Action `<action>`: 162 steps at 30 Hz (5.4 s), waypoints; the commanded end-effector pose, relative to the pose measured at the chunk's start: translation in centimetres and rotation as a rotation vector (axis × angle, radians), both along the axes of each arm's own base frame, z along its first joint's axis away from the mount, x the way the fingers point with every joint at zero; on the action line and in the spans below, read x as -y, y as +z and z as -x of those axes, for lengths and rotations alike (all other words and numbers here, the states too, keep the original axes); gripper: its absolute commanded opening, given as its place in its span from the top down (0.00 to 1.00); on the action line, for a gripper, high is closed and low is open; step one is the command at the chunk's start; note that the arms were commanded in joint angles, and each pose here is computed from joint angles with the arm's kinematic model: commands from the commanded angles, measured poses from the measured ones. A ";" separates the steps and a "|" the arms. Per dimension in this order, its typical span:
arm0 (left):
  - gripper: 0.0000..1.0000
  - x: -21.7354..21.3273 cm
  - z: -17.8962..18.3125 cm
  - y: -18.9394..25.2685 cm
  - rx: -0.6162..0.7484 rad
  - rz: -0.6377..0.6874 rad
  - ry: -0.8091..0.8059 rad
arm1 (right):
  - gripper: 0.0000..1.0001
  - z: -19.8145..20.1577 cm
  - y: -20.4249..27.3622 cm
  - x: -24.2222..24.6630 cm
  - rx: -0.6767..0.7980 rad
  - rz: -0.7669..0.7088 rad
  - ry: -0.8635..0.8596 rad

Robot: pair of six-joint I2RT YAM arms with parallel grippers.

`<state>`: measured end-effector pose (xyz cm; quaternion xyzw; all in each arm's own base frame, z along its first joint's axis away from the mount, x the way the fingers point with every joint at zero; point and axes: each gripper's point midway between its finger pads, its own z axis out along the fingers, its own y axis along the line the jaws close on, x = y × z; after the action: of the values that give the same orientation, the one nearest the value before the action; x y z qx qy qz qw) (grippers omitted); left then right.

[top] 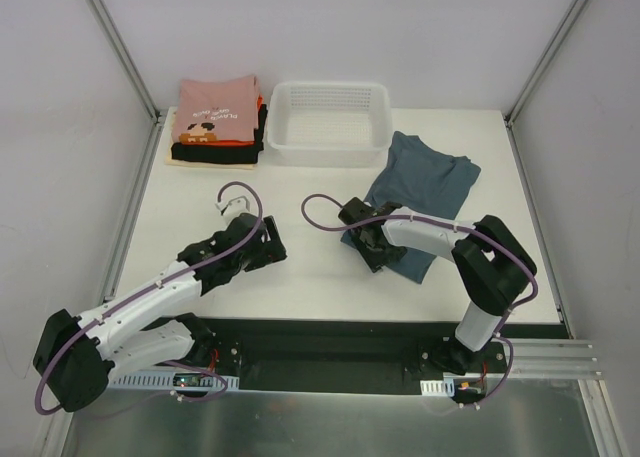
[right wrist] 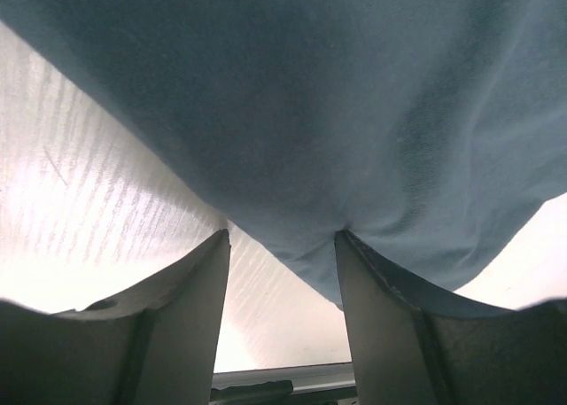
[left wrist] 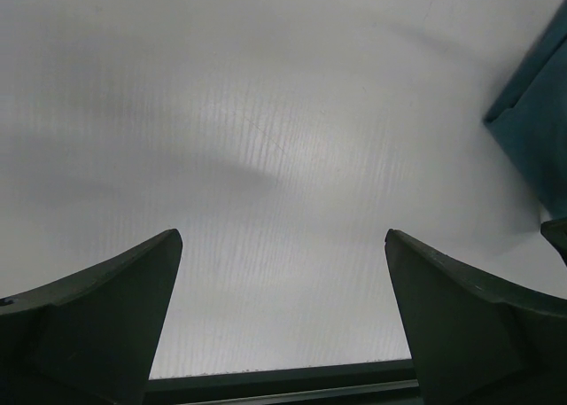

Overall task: Fold and stack the t-shirts
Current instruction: Fold the tshirt

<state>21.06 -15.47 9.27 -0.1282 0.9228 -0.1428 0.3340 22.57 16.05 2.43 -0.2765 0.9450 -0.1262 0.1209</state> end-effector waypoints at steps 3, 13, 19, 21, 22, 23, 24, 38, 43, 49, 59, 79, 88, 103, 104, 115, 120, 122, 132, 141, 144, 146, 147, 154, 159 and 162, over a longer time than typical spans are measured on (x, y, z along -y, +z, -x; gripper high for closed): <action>0.01 -0.4 -0.5 0.0 -0.009 -0.017 0.027 | 0.46 -1.4 2.3 0.5 0.078 0.017 0.006; 0.01 -0.7 -0.5 -0.5 -0.036 -0.034 0.031 | 0.63 -1.1 0.0 1.0 -0.020 0.028 -0.019; 0.01 -1.3 -0.7 0.0 -0.022 -0.061 0.040 | 0.85 1.0 -1.0 0.4 -0.134 -0.018 -0.018; 0.01 -1.8 -0.9 0.5 -0.004 -0.071 0.052 | 0.92 2.1 -0.8 -0.7 -0.181 -0.086 -0.026; 0.01 -2.1 -0.8 0.7 0.001 -0.075 0.056 | 0.95 3.1 -0.7 -1.5 -0.231 -0.138 -0.025; 0.01 -2.3 -0.9 1.0 0.010 -0.077 0.060 | 0.95 3.8 -0.5 -2.0 -0.259 -0.165 -0.024; 0.01 -2.6 -1.0 1.1 0.021 -0.087 0.071 | 0.95 4.4 0.0 -2.5 -0.276 -0.192 -0.021; 0.01 -7.1 -0.6 4.0 0.115 -0.156 0.190 | 0.97 18.4 11.2 -14.6 -0.782 -0.704 0.256; 0.01 -7.9 -0.5 4.9 0.142 -0.153 0.221 | 0.98 21.2 13.8 -16.5 -0.911 -0.785 0.304; 0.01 -8.5 -0.7 5.9 0.173 -0.142 0.250 | 0.99 19.6 15.7 -15.9 -0.831 -0.833 0.280; 0.01 -8.1 -1.0 5.7 0.154 -0.152 0.243 | 0.99 13.1 15.5 -9.4 -0.577 -0.772 0.122; 0.01 -7.9 -1.7 4.6 0.103 -0.210 0.245 | 0.99 4.6 16.1 -0.8 -0.228 -0.568 -0.070; 0.01 -7.9 -1.5 4.1 0.099 -0.202 0.242 | 0.96 2.2 14.1 1.0 -0.227 -0.520 -0.130; 0.01 -4.5 -2.0 2.9 0.023 -0.146 0.110 | 0.39 -5.3 8.2 6.9 -0.145 -0.205 -0.332; 0.01 -3.9 -2.2 3.0 0.026 -0.125 0.094 | 0.37 -5.4 8.5 7.0 -0.123 -0.207 -0.342; 0.01 7.6 -3.5 5.3 0.046 0.256 -0.309 | 0.24 0.8 10.4 7.1 0.039 -0.458 -0.565; 0.01 13.7 -2.9 6.5 0.045 0.363 -0.529 | 0.22 2.9 11.0 0.2 -0.125 -0.908 -0.526; 0.01 15.6 -3.3 5.7 0.044 0.371 -0.588 | 0.08 2.4 12.2 -2.1 -0.150 -1.062 -0.458; 0.01 20.7 0.9 -1.0 -0.172 0.383 -0.723 | 0.03 -1.1 7.2 0.5 -0.125 -0.947 -0.603; 0.01 18.8 4.1 -6.9 -0.316 0.290 -0.693 | 0.03 -3.6 1.1 2.4 -0.247 -0.816 -0.686; 0.01 18.4 4.9 -7.7 -0.346 0.282 -0.671 | 0.03 -5.1 0.8 1.8 -0.258 -0.807 -0.657; 0.01 18.0 5.4 -8.1 -0.352 0.269 -0.655 | 0.03 -6.7 1.0 1.6 -0.235 -0.782 -0.634; 0.01 18.1 5.7 -7.8 -0.351 0.273 -0.649 | 0.03 -7.0 1.1 1.2 -0.234 -0.769 -0.602; 0.01 16.4 6.7 -5.7 -0.281 0.253 -0.575 | 0.03 -9.8 4.8 -1.2 -0.138 -0.702 -0.406; 0.01 15.5 3.0 -0.9 -0.065 0.170 -0.518 | 0.03 -9.0 8.1 0.2 -0.022 -0.662 -0.386; 0.01 13.8 0.3 0.3 -0.001 0.056 -0.404 | 0.03 -8.3 9.3 1.8 0.040 -0.640 -0.409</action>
<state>16.40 -31.64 6.90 0.0835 0.9229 -0.3198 0.1976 31.49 17.16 8.68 -0.0307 0.9708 0.1935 0.1383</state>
